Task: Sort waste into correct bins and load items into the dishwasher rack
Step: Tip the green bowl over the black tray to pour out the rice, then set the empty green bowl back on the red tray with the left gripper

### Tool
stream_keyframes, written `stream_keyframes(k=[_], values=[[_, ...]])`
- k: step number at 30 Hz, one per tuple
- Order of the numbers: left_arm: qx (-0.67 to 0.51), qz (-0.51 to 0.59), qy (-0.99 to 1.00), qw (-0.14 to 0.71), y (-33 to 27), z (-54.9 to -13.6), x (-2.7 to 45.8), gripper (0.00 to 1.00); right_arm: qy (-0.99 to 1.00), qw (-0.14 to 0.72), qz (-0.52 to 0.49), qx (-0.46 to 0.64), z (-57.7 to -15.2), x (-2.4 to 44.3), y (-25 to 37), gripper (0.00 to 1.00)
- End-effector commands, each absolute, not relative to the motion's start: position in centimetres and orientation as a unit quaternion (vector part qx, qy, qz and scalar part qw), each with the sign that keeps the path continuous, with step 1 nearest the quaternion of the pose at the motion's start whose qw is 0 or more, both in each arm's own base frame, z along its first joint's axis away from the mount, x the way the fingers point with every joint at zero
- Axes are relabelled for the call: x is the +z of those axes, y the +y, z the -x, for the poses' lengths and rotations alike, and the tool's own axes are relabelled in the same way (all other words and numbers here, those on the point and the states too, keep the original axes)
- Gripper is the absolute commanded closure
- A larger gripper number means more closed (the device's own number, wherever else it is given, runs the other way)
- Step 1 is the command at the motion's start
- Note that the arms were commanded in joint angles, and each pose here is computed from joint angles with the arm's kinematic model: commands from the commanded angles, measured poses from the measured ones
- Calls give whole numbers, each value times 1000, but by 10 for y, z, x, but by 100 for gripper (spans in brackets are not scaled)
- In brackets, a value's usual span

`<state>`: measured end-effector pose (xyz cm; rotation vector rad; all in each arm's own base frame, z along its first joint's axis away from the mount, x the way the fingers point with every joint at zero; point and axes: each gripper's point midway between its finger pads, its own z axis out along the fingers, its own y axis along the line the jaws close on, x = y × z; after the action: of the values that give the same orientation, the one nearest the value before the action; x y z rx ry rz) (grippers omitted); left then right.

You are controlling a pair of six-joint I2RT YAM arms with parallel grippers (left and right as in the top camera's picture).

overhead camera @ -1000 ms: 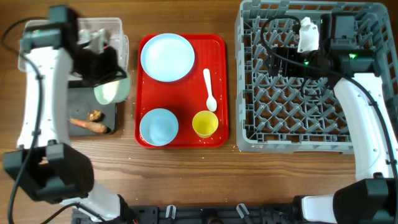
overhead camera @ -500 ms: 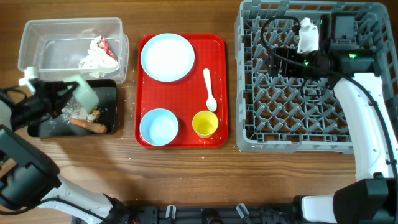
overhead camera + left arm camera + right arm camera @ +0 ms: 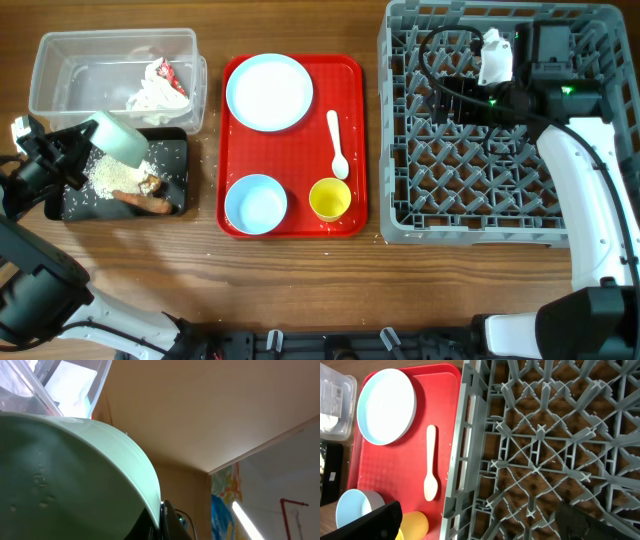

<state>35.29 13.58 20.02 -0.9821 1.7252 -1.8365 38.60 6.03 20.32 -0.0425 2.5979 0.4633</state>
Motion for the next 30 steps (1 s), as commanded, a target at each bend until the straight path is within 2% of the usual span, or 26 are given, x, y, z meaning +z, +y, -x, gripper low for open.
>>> stream_keyframes(k=[1,5,12,16,21,25,30], values=[[-679,368,601,206,137,-353,204,96,952,247,14,179,-388,205,64,0],[-678,362,606,205,133,-354,205,96,952,248,14,179,-388,205,64,0],[-602,249,729,210,71,-365,209,96,952,247,14,179,-388,205,64,0],[-668,217,671,237,65,-368,244,96,952,248,15,179,-388,205,64,0],[-667,279,652,229,97,-363,242,96,952,248,16,178,-388,205,64,0],[-658,209,673,265,77,-366,252,96,952,249,18,178,-389,205,64,0],[-655,234,686,214,61,-369,246,96,951,252,24,177,-389,206,64,0]])
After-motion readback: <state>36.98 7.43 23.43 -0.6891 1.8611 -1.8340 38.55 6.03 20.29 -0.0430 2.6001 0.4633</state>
